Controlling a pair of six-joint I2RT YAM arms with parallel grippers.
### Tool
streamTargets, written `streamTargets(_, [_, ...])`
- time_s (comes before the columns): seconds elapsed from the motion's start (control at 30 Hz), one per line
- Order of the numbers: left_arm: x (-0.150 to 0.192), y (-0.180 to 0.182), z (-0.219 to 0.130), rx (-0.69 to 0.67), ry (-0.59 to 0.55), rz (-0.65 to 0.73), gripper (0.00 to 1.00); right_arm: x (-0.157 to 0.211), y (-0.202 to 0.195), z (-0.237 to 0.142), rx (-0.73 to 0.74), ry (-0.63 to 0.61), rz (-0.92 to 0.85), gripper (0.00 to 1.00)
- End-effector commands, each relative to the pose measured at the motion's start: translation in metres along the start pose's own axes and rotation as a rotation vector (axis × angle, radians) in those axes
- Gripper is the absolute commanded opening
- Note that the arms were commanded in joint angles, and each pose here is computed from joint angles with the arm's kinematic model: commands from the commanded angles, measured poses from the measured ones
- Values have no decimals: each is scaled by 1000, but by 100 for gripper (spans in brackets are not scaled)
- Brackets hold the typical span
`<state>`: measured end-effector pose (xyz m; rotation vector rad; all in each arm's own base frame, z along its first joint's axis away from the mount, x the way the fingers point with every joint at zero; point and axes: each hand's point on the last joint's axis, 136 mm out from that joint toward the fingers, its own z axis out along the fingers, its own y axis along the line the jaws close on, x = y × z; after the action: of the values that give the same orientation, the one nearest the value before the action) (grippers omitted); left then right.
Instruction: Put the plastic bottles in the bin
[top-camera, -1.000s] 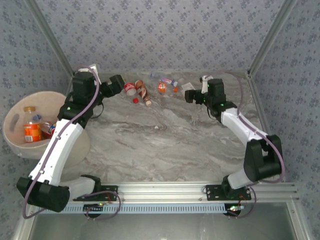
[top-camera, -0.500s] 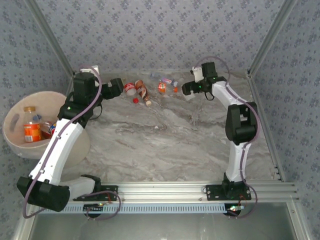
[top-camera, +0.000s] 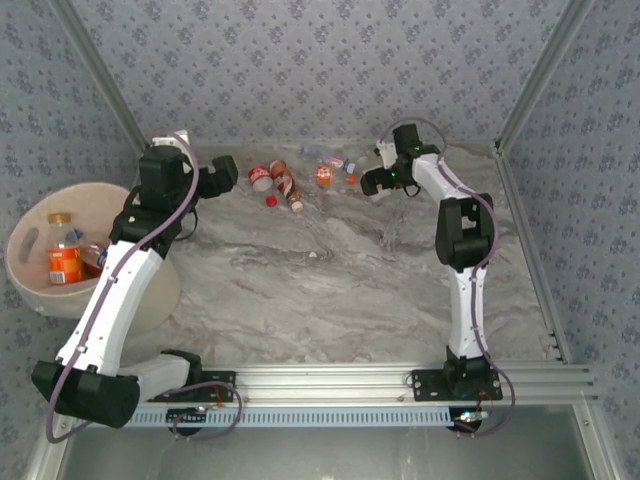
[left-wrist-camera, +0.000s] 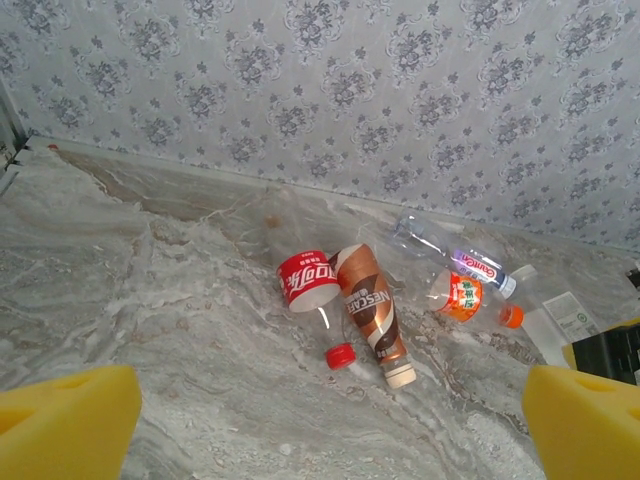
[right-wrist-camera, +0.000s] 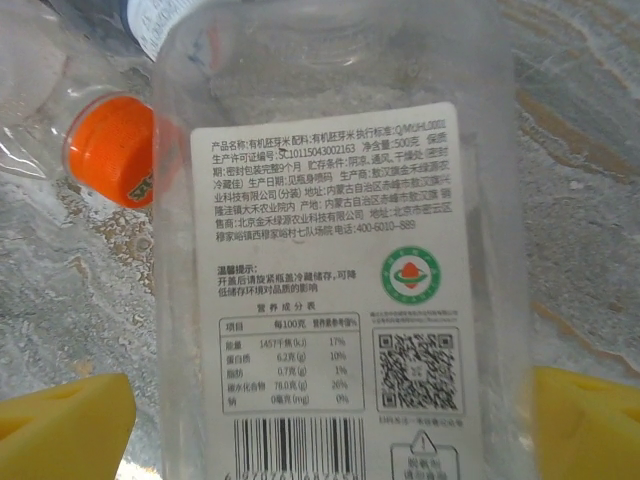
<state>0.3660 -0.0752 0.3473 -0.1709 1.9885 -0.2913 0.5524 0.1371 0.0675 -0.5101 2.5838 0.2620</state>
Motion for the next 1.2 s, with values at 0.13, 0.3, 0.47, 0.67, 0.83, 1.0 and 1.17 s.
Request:
streamTargets(0.13, [3,7,-2,-23,1,4,98,6,-2,17,85,84,-15,100])
streamTargets(0.3, [5,8,-2,-25,10,2,98,7,-4,19,118,84,-6,99])
streamTargets(0.47, [7,8,-2,-20,19,-4,98,8,-1,14,119,69,9,86])
streamTargets(0.67, [12,0,-5,29,35,-29,98,4,5,-11,119,-38,47,77])
streamTargets(0.83, [24,-18,-2,145,70,-69,98,9,11,-42,135,-138,100,73])
streamTargets(1.0, [40,-37,3,258,131,-120,98,29,26,-70,116,-234,158,71])
streamTargets(1.17, [56,-53,12,323,191,-155,98,55,49,-87,104,-287,161,70])
